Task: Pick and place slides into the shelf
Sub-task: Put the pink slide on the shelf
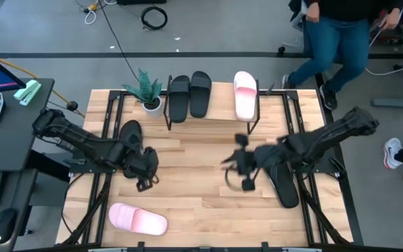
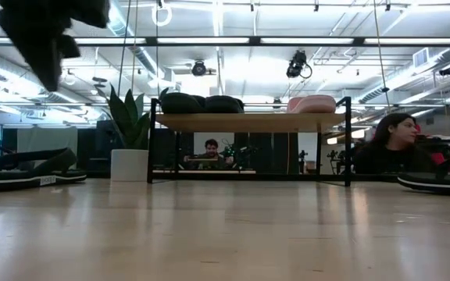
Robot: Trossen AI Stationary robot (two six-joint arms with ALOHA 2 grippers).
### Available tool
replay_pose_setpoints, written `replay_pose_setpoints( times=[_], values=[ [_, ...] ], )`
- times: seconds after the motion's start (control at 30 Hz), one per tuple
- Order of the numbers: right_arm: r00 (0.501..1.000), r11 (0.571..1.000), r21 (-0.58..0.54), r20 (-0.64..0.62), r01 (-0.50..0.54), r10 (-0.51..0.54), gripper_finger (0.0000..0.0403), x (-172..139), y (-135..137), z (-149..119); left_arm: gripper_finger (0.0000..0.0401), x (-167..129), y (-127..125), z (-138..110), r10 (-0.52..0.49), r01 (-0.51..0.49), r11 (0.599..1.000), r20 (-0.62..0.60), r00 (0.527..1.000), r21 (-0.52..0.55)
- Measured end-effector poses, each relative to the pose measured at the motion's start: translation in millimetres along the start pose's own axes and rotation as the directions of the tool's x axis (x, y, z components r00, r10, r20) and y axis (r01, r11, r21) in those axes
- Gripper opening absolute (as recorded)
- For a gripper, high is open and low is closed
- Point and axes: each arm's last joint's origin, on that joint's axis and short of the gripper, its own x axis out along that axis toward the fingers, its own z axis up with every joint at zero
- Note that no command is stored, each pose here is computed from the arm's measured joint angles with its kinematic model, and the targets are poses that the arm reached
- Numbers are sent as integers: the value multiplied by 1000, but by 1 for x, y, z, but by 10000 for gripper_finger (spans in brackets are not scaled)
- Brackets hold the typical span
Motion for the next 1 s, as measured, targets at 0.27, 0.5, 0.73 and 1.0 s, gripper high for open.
replay_pose_setpoints(
  times=[0.27,0.5,0.73,1.0],
  values=[
    [997,977,-205,-67,-59,46,91,67,40,-24,32,-6,-22,-24,-120,111,991,-120,985,-79],
    [992,964,-259,-120,-57,27,91,84,41,-35,35,-5,-20,-22,-151,122,976,-157,976,-182],
    [998,954,-297,-64,-34,15,90,70,30,-23,59,-7,-26,-24,-251,124,882,-230,940,-455],
    [999,877,-481,-19,15,-27,89,58,9,-12,86,-8,-48,-32,-365,75,689,-256,895,-721]
  ],
)
